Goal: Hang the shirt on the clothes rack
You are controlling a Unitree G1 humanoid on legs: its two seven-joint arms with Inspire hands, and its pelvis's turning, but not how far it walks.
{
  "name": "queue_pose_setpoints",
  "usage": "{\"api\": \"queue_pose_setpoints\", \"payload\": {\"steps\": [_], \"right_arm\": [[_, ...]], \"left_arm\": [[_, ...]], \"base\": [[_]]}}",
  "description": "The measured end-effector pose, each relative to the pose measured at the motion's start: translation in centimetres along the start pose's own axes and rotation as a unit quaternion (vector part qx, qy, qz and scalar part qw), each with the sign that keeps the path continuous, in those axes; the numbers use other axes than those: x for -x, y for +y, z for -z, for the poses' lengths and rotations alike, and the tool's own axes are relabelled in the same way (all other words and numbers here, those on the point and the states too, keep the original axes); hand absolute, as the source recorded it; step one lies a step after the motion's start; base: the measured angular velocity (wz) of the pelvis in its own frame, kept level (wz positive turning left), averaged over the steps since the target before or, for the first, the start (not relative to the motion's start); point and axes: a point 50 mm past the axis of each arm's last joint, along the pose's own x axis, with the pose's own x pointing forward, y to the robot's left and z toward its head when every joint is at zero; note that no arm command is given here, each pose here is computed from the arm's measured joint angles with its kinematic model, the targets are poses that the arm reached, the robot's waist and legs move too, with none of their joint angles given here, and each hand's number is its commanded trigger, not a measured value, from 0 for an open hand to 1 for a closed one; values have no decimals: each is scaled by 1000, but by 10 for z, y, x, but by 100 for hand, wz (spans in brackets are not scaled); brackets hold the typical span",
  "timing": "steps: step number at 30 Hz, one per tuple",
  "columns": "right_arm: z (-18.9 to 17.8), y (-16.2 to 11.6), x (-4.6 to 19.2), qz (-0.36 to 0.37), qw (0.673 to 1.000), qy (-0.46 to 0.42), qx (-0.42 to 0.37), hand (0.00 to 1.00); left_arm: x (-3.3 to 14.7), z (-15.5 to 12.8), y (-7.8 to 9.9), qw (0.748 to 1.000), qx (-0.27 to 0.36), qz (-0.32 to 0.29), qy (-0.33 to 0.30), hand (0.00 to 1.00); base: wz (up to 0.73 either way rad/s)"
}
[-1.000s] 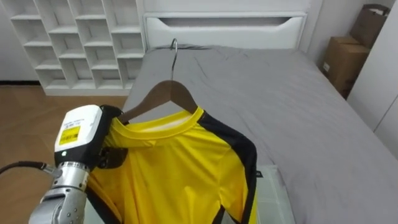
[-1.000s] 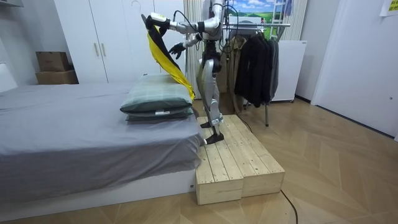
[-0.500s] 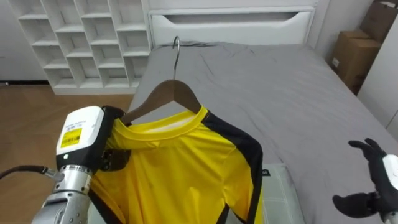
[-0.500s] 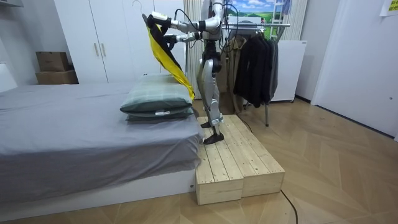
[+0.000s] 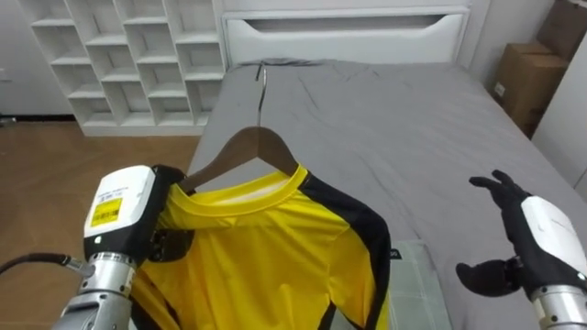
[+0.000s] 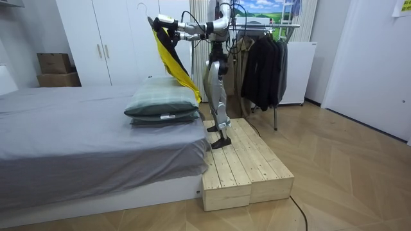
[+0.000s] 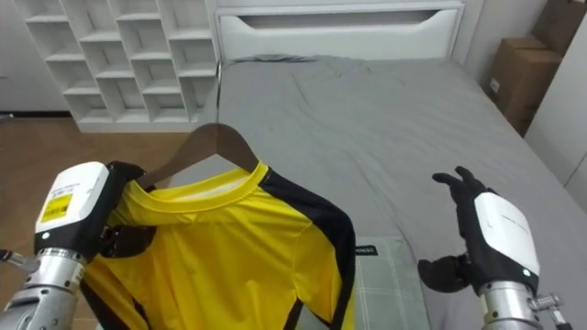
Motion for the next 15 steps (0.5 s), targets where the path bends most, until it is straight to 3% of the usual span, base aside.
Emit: {"api": "queue_pose_setpoints", "payload": {"steps": [15], "right_arm": [[-32,-2,-21,0,998,-63,5,0]], "left_arm": [[1,-7,-7,1000,20,12,2,100]], "base": [[2]]}}
